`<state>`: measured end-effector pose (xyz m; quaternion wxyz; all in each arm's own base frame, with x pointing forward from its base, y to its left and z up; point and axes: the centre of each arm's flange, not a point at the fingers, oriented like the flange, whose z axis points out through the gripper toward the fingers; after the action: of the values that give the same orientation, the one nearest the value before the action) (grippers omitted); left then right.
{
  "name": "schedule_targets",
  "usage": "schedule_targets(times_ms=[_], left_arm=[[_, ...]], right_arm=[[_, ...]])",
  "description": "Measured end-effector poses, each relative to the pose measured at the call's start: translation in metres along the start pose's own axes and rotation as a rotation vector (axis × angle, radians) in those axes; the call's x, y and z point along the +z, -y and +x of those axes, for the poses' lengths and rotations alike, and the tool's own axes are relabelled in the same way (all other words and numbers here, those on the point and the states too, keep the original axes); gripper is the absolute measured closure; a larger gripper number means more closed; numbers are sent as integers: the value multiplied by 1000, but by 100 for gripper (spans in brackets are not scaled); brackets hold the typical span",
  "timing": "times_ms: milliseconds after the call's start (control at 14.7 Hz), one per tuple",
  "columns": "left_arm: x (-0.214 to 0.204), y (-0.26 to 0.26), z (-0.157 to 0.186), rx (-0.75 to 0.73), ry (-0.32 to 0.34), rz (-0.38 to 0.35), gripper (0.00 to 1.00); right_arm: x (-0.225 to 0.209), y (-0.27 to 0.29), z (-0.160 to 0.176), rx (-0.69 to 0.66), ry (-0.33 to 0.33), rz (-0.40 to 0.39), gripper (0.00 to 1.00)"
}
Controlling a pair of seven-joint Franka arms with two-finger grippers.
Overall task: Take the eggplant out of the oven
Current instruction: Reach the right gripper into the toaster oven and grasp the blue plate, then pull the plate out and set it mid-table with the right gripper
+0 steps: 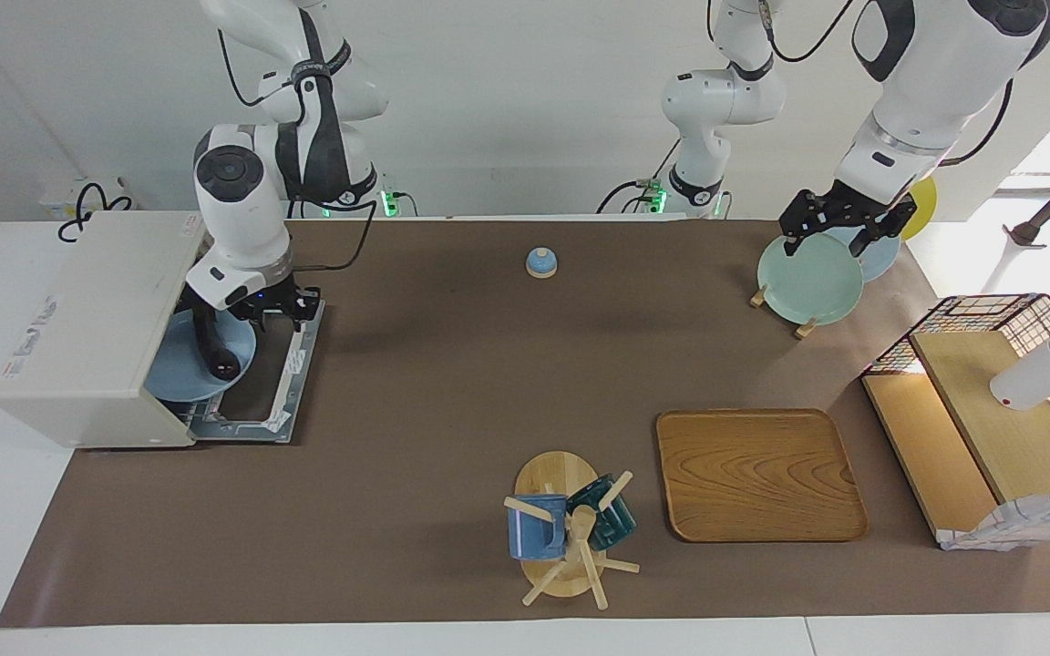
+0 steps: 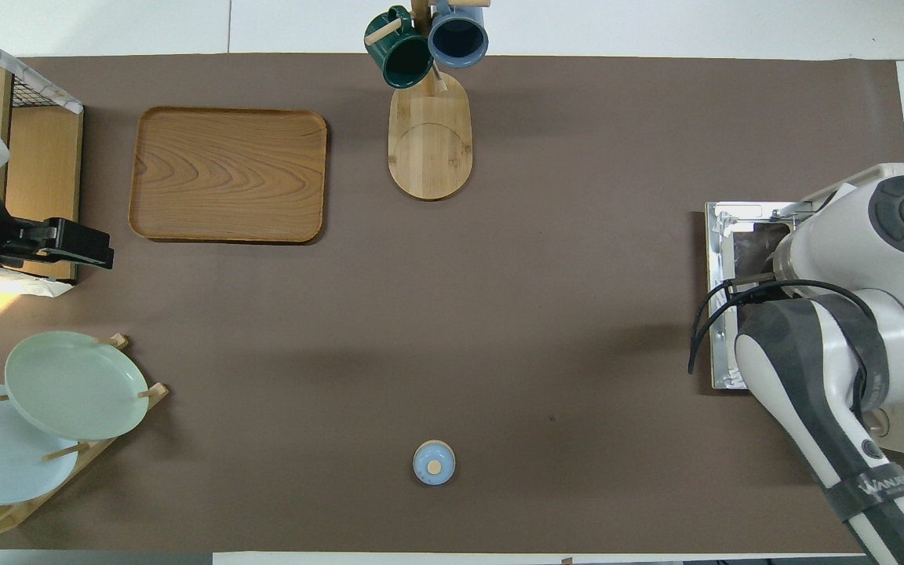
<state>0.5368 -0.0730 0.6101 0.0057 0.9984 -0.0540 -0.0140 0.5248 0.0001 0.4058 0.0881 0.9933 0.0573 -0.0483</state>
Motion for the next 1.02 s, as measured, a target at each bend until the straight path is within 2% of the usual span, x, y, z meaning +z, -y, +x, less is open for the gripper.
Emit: schedule_targets(times_ms=[205, 409, 750, 818, 886, 1023], left_arm=[[-2, -9, 3, 16, -26, -3, 0], [-1, -19, 2, 33, -24, -5, 0], [4, -32, 1, 54, -14, -16, 0], [4, -32, 1, 54, -13, -18, 0], [4, -32, 1, 54, -12, -19, 0], [6, -32, 1, 54, -10, -19, 0]], right_arm=[[18, -23, -4, -50, -23, 7, 48], [32, -28, -7, -126, -50, 8, 48], [47, -39, -15, -129, -36, 15, 50], [48, -39, -15, -130, -36, 16, 59], [48, -39, -16, -132, -35, 16, 73], [47, -37, -15, -141, -38, 13, 94]])
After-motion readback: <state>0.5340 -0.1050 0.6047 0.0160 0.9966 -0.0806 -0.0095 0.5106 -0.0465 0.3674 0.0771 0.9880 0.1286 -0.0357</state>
